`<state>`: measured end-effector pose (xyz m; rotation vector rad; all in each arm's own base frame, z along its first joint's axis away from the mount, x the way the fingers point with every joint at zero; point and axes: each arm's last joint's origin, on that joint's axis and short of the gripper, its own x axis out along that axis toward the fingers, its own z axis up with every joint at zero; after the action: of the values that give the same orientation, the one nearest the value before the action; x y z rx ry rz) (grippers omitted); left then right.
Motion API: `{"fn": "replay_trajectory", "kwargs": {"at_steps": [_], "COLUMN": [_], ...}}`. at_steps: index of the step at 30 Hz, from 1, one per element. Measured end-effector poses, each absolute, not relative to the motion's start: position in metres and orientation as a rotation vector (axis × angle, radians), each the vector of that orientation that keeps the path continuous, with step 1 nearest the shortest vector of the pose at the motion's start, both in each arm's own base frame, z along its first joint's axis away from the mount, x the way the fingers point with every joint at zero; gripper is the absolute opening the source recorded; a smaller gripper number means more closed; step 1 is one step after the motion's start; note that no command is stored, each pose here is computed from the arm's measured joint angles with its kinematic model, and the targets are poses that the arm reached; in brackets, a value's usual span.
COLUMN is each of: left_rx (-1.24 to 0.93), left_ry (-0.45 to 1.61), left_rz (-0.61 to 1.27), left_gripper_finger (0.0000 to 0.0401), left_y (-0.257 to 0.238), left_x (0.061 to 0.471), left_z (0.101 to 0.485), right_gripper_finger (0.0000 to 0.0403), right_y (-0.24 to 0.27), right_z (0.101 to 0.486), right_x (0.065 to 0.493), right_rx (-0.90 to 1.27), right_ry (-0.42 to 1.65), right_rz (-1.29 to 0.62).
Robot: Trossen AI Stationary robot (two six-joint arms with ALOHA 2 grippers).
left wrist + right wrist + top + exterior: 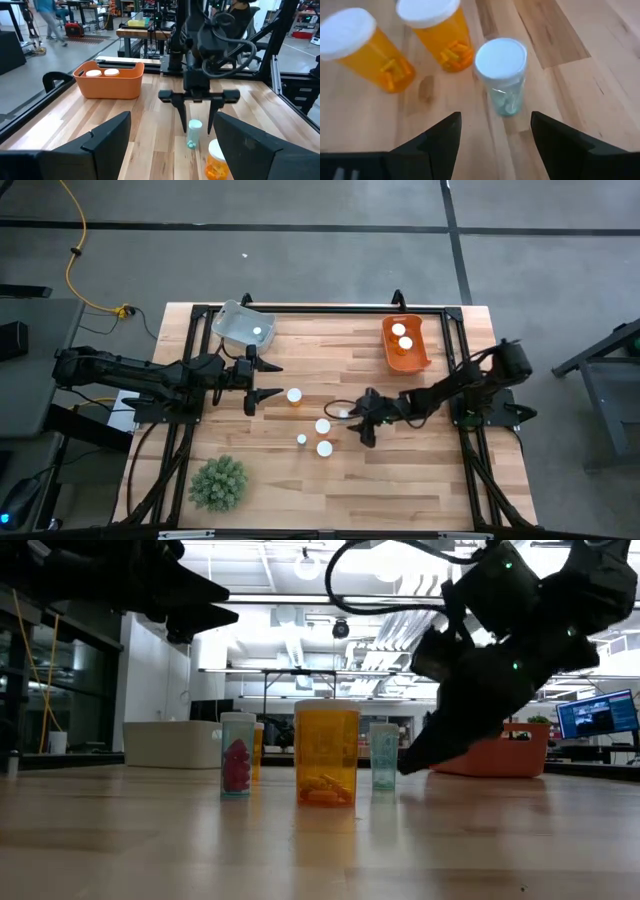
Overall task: Pick and place medicine bottles into bin by pill shape (circle, oval)
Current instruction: Put the right blue tablet bottle into the gray bin
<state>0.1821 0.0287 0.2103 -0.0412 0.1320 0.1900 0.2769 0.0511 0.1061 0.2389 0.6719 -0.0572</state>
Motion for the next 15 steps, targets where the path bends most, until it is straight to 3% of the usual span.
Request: {"fn": "replay_trajectory", "kwargs": {"at_steps": [15], "left_rx": [-0.041], "left_ry": [0.132], "left_rz": [0.190], "left_gripper_finger": [0.0275], "left_y": [0.029], "left_x": [0.182], "left_z": [0.210], "right_gripper_finger": [0.0232], "right_y": [0.057], "right_z": [0.087], "right_x": [0.288], "right_rx": [0.246], "right_ry": [0.562], "right_rz": [-0.135]}}
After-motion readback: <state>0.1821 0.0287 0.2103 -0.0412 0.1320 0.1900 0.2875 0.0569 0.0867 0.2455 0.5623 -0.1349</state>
